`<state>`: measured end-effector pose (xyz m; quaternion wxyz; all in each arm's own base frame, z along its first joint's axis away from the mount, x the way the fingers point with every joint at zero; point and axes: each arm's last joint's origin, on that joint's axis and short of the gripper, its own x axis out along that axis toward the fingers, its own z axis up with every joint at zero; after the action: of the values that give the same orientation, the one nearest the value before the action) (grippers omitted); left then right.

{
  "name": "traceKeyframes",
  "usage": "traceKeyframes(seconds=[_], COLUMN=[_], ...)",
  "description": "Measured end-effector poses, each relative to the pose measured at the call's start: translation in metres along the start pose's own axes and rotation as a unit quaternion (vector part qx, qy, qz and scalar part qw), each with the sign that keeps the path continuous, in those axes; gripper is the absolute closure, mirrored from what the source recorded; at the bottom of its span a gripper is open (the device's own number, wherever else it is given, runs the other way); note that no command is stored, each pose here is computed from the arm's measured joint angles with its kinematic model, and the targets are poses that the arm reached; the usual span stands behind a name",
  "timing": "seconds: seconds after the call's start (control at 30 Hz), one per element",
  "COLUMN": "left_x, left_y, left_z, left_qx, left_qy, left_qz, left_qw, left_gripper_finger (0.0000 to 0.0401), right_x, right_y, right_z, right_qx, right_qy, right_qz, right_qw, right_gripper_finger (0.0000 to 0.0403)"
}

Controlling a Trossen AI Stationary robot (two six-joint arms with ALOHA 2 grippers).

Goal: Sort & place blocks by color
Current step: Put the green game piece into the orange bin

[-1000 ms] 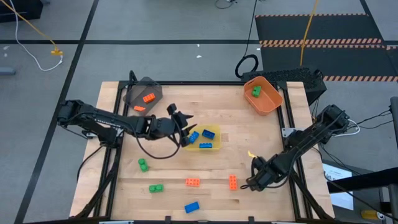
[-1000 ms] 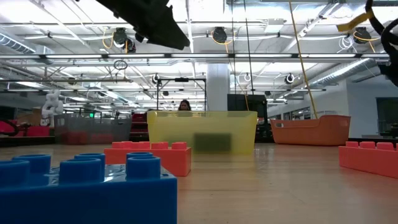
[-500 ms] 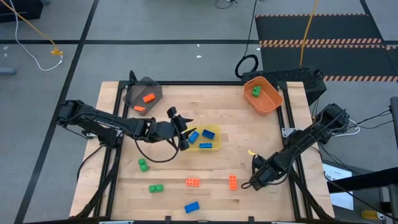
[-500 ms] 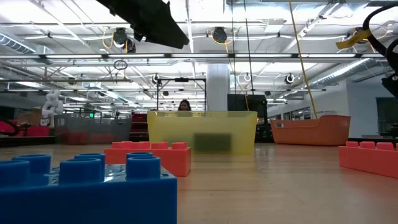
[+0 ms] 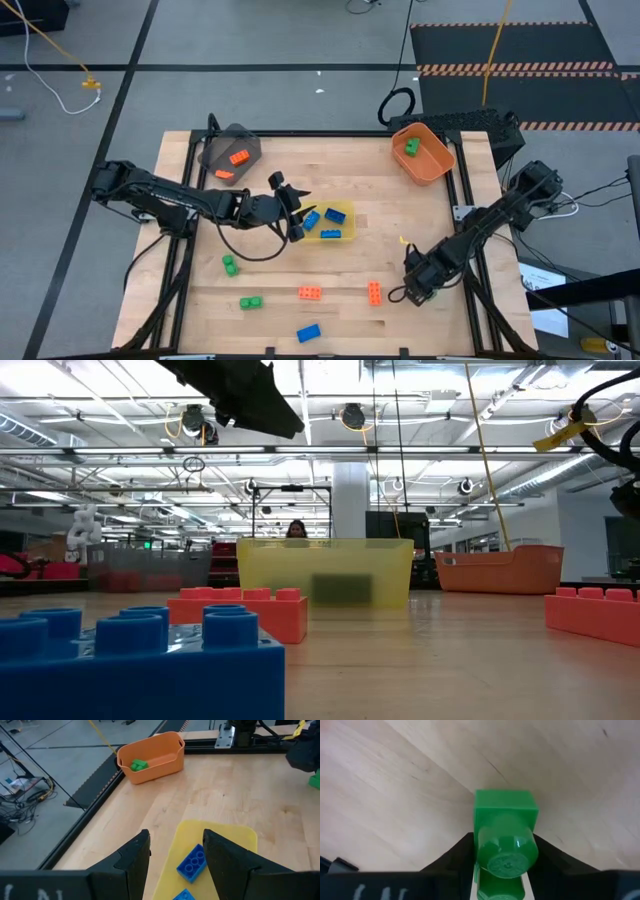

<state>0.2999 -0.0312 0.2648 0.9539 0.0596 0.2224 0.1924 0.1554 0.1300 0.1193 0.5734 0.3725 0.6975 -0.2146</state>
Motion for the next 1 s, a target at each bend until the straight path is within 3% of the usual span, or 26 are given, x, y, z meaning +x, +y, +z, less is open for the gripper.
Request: traceKeyframes(seconds=[0.2, 0.53, 0.73, 1.0], left_x=[0.0, -0.001, -0.002, -0.002], left_y=[0.001, -0.003, -0.004, -0.003], left_z=[0.0, 0.004, 0.007, 0.007], left_qx=[0.007, 0.023, 0.025, 0.029], left_qy=[0.0, -0.02, -0.037, -0.036], left_qz=[0.001, -0.004, -0.006, -0.005], left_qw=[1.0, 1.0, 0.999, 0.999], left_gripper_finger=[0.0219, 0.0219, 0.0219, 0.0219], right_x=[-0.014, -0.06, -0.08, -0.113], right_y=[-0.001, -0.014, -0.034, -0.049], right_z=[0.011, 0.032, 0.055, 0.093], right_qx=[-0.027, -0.062, -0.082, -0.121], right_qy=[-0.034, -0.2, -0.27, -0.381], right_qz=[0.03, 0.093, 0.064, -0.021], right_qw=[0.999, 0.973, 0.957, 0.917], right_gripper_finger=[0.028, 0.0281, 0.0281, 0.0281])
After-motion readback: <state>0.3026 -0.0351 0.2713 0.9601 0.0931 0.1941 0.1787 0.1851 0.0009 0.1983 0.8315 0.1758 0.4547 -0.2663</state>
